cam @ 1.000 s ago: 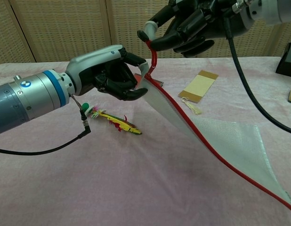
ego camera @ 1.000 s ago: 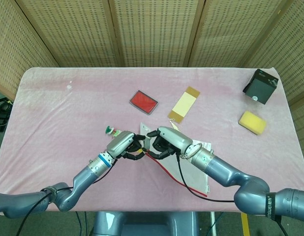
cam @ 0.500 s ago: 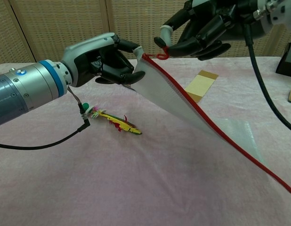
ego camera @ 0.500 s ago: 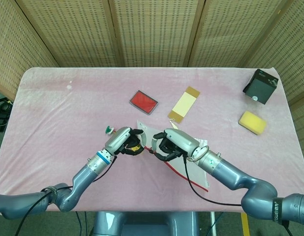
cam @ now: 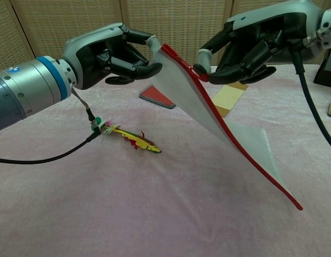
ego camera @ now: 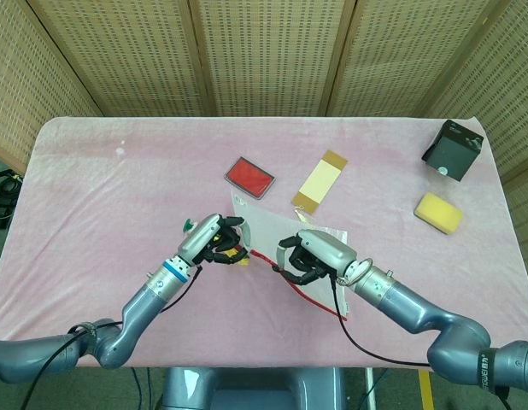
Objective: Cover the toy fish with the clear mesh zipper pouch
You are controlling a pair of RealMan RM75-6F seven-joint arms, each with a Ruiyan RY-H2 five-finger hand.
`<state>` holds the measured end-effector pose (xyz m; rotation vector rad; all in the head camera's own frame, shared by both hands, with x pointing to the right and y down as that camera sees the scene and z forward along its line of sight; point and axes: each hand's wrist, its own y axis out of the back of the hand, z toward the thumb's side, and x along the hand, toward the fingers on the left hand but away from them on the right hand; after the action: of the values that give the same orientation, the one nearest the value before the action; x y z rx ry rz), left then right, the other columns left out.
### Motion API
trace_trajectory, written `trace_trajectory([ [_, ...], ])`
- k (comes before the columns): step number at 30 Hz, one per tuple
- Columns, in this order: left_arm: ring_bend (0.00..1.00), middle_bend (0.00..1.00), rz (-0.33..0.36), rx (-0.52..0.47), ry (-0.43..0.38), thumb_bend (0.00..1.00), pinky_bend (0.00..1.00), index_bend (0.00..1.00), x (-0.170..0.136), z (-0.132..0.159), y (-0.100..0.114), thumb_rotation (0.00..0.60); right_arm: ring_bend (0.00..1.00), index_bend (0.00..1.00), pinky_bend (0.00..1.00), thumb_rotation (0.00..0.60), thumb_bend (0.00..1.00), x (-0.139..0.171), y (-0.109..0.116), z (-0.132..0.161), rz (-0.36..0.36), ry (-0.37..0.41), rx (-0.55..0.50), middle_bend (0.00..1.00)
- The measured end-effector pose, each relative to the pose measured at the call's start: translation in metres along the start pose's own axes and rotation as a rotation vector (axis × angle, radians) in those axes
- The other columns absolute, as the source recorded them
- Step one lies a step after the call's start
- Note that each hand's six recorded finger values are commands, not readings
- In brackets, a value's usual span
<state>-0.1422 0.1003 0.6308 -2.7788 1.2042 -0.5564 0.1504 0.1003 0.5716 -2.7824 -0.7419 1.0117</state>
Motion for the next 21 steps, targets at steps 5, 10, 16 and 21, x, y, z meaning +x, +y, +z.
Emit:
trace_trajectory([
  [5,0.85,0.99,0.011,-0.020,-0.010,0.71,0.98,0.85,0.000,0.003,0.003,0.600,0.95,0.78,1.00,0.600,0.82,-0.004,-0.002,-0.002,0.001,-0.006,0.002,0.98],
  [10,0.85,0.99,0.028,-0.037,-0.023,0.72,0.98,0.85,0.001,0.007,0.007,0.600,0.95,0.78,1.00,0.600,0.82,-0.005,-0.005,-0.004,0.009,-0.016,0.012,0.98],
  [16,0.85,0.99,0.047,-0.066,-0.033,0.72,0.98,0.85,0.001,0.010,0.012,0.600,0.95,0.78,1.00,0.600,0.82,-0.006,-0.007,-0.009,0.013,-0.034,0.020,0.98],
  [21,0.85,0.99,0.059,-0.083,-0.047,0.72,0.98,0.85,0.001,0.015,0.016,0.600,0.95,0.78,1.00,0.600,0.82,-0.006,-0.007,-0.015,0.014,-0.051,0.032,0.98],
])
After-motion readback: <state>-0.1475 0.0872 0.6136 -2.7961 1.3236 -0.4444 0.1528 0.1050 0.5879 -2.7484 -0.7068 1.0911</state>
